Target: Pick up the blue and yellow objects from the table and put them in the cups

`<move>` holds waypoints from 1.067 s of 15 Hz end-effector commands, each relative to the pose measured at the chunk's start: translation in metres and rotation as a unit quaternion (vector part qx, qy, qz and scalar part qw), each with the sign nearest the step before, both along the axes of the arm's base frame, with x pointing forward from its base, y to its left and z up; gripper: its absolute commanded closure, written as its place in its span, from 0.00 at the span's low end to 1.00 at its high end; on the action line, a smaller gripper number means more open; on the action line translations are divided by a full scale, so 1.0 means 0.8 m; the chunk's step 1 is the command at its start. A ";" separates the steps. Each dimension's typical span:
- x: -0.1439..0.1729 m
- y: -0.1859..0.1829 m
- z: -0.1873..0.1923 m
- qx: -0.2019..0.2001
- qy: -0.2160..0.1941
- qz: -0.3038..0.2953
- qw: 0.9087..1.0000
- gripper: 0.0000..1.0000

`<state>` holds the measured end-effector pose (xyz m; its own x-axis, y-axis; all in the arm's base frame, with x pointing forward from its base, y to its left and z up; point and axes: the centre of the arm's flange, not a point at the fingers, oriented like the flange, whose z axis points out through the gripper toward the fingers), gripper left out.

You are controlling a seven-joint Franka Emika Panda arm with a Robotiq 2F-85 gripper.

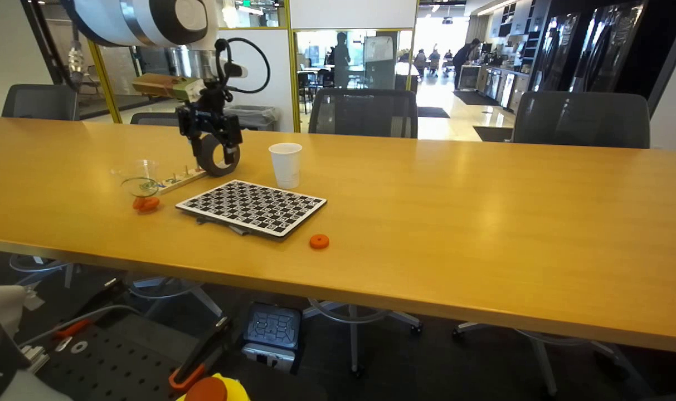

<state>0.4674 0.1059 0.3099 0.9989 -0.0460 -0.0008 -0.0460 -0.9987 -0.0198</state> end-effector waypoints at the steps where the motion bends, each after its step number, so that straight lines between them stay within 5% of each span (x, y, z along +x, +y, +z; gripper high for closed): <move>1: 0.002 -0.068 0.003 0.011 -0.001 -0.057 0.998 0.00; 7: -0.011 -0.173 -0.019 0.022 0.014 -0.167 0.986 0.00; 16: -0.055 -0.277 -0.063 0.046 0.045 -0.306 0.950 0.00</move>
